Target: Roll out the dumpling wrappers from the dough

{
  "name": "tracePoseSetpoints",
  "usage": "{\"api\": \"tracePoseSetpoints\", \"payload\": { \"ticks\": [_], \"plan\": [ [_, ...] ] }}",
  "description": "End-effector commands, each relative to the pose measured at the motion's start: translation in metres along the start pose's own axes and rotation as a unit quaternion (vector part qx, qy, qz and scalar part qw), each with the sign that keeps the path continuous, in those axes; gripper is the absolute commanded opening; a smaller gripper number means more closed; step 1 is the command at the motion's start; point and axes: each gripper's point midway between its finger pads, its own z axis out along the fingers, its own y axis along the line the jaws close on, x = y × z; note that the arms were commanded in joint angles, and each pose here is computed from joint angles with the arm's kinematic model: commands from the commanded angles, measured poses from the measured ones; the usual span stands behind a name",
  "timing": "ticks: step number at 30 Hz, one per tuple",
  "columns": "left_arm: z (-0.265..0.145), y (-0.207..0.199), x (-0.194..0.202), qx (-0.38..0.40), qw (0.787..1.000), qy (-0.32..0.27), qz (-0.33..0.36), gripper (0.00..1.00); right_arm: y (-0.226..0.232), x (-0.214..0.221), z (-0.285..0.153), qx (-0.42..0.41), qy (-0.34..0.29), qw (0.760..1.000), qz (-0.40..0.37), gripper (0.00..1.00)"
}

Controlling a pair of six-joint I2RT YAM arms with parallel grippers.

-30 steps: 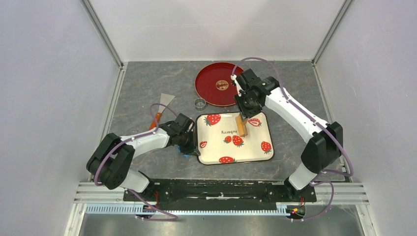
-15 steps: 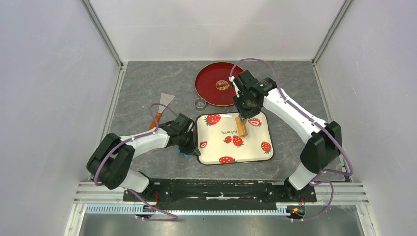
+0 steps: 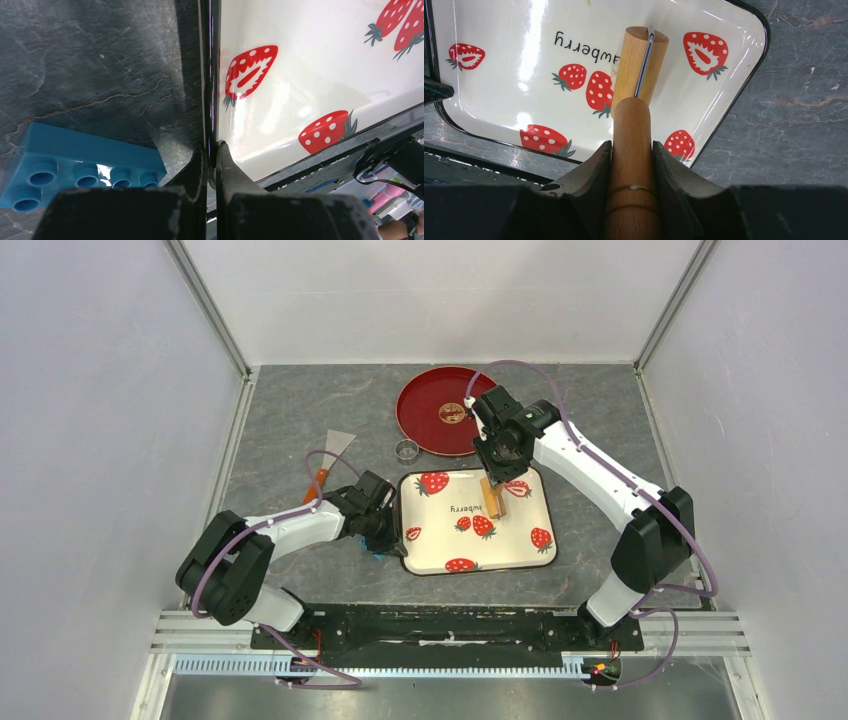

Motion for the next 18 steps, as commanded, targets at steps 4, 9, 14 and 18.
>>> {"api": "tracePoseSetpoints", "payload": {
  "ticks": [4, 9, 14, 18],
  "plan": [
    [0.013, 0.057, 0.023, -0.112, 0.993, 0.024, 0.000, 0.02, 0.007, 0.010, 0.005, -0.006, 0.005, 1.000, 0.000, 0.00],
    [0.013, 0.057, 0.023, -0.111, 0.993, 0.024, 0.000, 0.02, 0.009, 0.015, 0.010, -0.013, 0.005, 1.000, 0.003, 0.00],
    [0.013, 0.057, 0.024, -0.111, 0.993, 0.025, 0.000, 0.02, 0.013, 0.017, 0.014, -0.019, 0.007, 1.000, 0.003, 0.00],
    [0.012, 0.057, 0.024, -0.111, 0.994, 0.024, 0.000, 0.02, 0.015, 0.019, 0.016, -0.025, 0.008, 1.000, 0.004, 0.00]
  ]
}}
